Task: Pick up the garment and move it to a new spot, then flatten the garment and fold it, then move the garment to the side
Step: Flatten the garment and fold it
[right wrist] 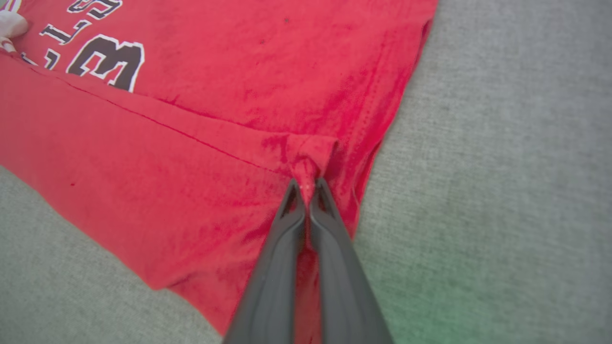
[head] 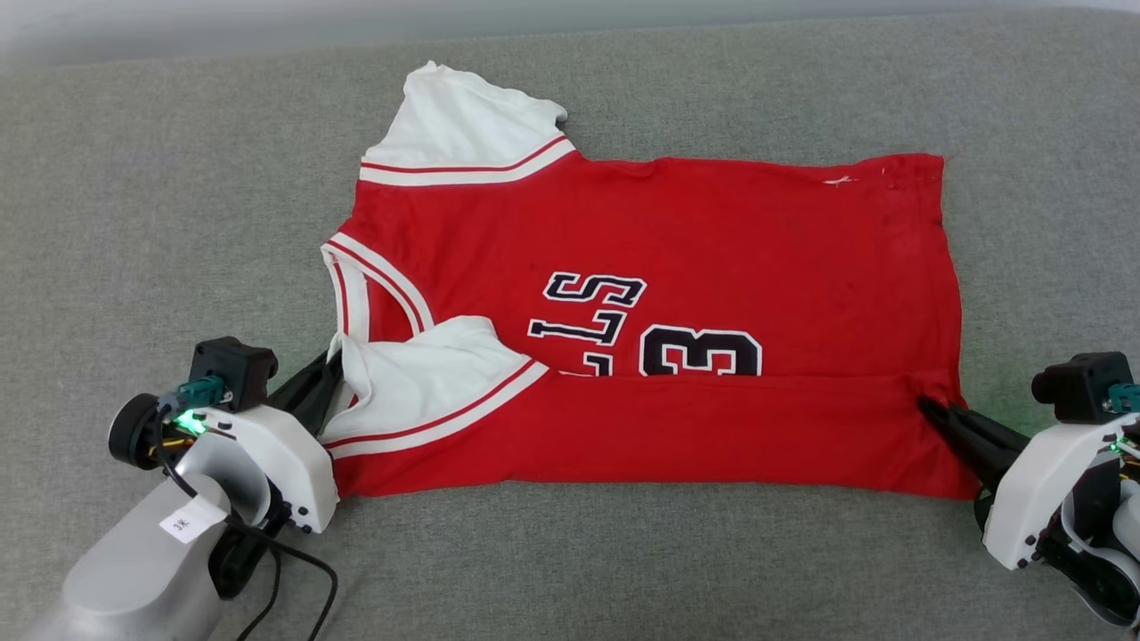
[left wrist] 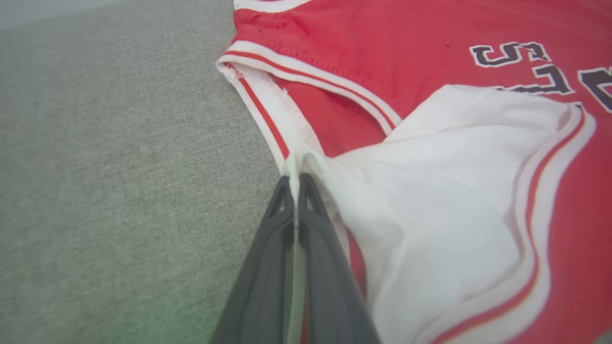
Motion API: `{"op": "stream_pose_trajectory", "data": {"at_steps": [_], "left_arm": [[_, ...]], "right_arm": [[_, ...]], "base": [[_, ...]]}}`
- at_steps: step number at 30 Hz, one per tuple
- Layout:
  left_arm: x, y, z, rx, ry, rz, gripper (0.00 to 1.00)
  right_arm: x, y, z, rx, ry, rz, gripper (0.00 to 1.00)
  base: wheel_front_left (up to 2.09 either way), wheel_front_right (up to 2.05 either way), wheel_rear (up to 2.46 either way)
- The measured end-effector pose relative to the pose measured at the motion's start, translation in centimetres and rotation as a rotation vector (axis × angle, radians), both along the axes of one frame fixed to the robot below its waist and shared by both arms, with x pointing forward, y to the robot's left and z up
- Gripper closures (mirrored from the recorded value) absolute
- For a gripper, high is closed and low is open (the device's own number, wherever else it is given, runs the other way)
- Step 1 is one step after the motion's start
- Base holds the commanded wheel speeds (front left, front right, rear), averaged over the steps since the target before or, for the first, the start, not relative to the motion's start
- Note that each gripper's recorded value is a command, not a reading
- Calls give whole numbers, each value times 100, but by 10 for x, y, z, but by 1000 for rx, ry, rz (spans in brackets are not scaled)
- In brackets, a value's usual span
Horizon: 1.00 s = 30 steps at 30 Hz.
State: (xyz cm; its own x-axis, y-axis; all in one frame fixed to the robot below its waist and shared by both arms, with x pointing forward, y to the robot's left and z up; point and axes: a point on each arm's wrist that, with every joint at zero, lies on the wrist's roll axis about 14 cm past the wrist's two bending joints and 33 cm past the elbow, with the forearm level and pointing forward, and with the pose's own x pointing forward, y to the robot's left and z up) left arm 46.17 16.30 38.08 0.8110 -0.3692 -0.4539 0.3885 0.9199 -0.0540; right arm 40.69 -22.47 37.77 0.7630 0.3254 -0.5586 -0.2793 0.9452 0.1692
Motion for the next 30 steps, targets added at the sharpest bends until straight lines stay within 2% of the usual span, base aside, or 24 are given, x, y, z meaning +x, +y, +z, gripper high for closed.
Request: {"op": "stream_pose_trajectory", "data": {"at_steps": [3, 4, 5, 6, 14, 21, 24, 30], "left_arm": [[-1, 2, -2, -4, -4, 10, 100], [0, 2, -1, -6, -12, 16, 100], [1, 2, 2, -12, -21, 22, 56], [3, 3, 6, -14, -37, 26, 0], [18, 10, 63, -3, -203, 34, 0], [23, 20, 117, 16, -271, 21, 0], [19, 22, 121, 34, -210, 3, 0], [4, 19, 110, 57, 38, -35, 0]], "right_arm": [[0, 0, 1, 3, -6, -3, 100], [0, 0, 2, 3, -10, -4, 94], [0, 0, 3, 3, -18, -3, 62], [0, 0, 6, 1, -29, -2, 0], [7, 1, 36, 14, -145, -4, 0], [2, 3, 49, 15, -189, 3, 0], [3, 6, 53, 15, -202, 11, 0], [4, 8, 56, 16, -211, 17, 0]], "base": [[0, 0, 0], [0, 0, 0], [0, 0, 0], [0, 0, 0], [0, 0, 0], [0, 0, 0], [0, 0, 0], [0, 0, 0]]}}
